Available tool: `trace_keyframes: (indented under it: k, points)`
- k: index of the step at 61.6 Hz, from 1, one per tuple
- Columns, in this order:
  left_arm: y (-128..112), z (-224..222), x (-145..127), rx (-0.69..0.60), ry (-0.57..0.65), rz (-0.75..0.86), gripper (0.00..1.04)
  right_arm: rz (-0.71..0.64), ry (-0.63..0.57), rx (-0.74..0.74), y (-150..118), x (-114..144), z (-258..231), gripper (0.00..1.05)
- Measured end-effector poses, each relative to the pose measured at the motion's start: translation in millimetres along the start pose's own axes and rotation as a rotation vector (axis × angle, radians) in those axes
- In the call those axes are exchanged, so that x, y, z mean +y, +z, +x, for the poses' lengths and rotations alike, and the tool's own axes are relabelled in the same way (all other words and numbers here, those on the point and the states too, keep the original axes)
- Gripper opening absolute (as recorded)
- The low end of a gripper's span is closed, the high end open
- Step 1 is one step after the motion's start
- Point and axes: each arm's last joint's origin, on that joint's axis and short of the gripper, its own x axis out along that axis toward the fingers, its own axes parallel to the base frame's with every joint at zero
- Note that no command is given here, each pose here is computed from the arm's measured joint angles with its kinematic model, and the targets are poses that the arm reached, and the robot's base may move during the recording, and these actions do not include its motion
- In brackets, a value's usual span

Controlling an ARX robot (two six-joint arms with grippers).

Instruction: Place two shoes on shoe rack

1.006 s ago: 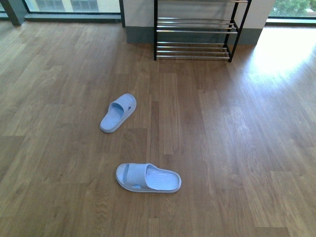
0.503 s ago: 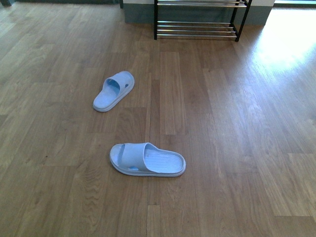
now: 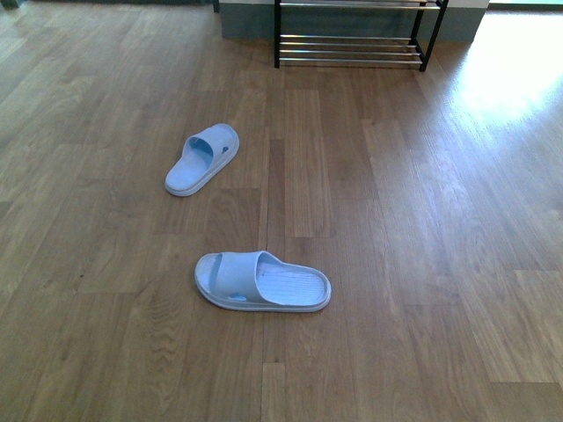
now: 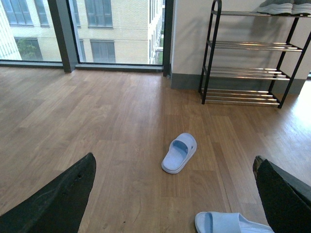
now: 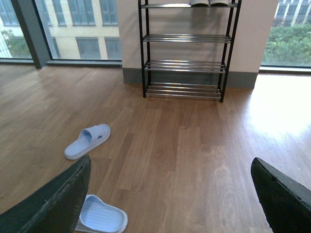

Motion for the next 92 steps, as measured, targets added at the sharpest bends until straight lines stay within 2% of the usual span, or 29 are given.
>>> trace_keyframes:
  k: [92]
  points:
    - [0.0, 0.0, 0.1, 0.0, 0.002, 0.0, 0.95, 0.0, 0.0, 0.0, 0.0, 0.0, 0.0, 0.95]
